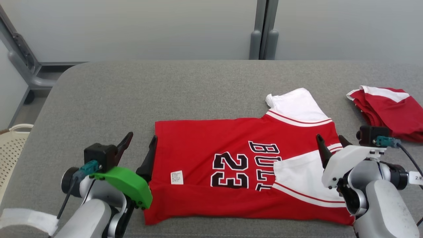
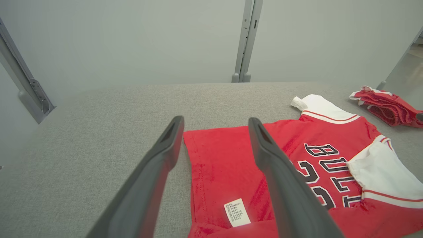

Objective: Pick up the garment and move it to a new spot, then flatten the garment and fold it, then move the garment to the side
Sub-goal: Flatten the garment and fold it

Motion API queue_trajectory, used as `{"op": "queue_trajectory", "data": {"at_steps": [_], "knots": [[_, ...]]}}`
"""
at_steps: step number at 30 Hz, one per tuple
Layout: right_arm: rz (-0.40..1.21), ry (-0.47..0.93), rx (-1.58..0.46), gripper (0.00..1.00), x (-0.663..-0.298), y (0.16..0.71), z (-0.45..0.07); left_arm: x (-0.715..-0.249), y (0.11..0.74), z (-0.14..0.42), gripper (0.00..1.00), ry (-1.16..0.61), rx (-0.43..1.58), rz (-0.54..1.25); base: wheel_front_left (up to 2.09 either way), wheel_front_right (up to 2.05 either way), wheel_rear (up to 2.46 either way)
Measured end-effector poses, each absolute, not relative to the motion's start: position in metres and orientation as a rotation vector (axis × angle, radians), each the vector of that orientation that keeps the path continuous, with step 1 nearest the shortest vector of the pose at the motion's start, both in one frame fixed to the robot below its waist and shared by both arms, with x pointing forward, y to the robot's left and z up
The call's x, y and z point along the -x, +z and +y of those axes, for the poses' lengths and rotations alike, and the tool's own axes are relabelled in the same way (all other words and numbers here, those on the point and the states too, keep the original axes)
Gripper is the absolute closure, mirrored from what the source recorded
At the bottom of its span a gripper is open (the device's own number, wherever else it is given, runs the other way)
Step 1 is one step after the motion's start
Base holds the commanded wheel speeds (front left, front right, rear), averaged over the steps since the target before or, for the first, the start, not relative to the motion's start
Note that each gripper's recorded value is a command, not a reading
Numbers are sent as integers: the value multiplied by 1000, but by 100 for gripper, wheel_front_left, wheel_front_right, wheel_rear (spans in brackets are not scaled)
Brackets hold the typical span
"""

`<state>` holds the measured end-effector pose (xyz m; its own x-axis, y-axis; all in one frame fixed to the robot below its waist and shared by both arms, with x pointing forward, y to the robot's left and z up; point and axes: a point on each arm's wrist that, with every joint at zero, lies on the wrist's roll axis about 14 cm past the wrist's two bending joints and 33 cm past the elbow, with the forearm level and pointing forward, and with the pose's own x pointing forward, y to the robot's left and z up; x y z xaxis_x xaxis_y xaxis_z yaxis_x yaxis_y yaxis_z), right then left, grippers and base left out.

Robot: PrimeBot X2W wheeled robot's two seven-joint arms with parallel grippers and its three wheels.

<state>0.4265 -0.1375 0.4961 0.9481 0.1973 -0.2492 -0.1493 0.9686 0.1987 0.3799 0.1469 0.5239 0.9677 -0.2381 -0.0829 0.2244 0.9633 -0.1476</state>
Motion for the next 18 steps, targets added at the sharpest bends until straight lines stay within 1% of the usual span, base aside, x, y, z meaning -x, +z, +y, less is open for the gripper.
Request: {"op": "queue_trajectory", "data": {"at_steps": [8,18], "knots": [[342,168,-78,0,-459,515,-141,-420,521,130,0,-270,95,196,0,0,0],[496,160,-2,0,-502,512,-140,-474,509,120,0,-279,45,318,0,0,0]]}}
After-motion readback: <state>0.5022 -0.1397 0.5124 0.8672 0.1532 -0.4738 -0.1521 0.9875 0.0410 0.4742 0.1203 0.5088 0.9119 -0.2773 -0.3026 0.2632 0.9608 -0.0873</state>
